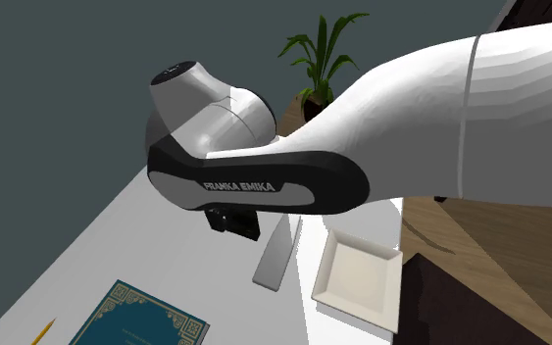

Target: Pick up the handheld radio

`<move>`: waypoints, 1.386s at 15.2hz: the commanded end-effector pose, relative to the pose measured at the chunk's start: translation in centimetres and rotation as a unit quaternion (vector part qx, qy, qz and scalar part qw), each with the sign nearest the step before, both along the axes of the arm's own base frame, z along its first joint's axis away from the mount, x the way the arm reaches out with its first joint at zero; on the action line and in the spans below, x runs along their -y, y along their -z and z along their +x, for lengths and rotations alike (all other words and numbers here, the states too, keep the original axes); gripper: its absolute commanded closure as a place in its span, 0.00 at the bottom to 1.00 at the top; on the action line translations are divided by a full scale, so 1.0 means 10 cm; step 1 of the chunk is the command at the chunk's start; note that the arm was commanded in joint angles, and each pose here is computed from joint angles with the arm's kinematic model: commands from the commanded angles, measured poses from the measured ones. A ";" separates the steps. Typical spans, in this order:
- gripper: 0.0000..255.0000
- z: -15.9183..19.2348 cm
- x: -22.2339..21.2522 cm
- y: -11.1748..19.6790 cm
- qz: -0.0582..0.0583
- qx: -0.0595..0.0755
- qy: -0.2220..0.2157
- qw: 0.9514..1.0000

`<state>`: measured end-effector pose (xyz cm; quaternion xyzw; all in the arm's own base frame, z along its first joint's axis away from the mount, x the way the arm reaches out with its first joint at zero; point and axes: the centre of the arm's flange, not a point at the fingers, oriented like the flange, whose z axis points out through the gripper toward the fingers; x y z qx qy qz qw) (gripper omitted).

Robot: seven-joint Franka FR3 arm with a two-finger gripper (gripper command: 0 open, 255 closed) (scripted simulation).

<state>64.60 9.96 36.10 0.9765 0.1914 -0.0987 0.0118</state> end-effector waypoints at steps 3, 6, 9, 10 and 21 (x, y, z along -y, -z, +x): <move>1.00 0.00 0.00 0.01 0.000 0.000 0.000 1.000; 1.00 0.00 0.00 0.01 0.000 0.000 0.000 1.000; 1.00 0.01 0.00 0.01 0.000 0.000 0.000 1.000; 1.00 0.00 0.00 0.01 0.000 0.000 0.000 1.000; 1.00 0.00 0.00 -0.57 0.000 0.000 0.000 1.000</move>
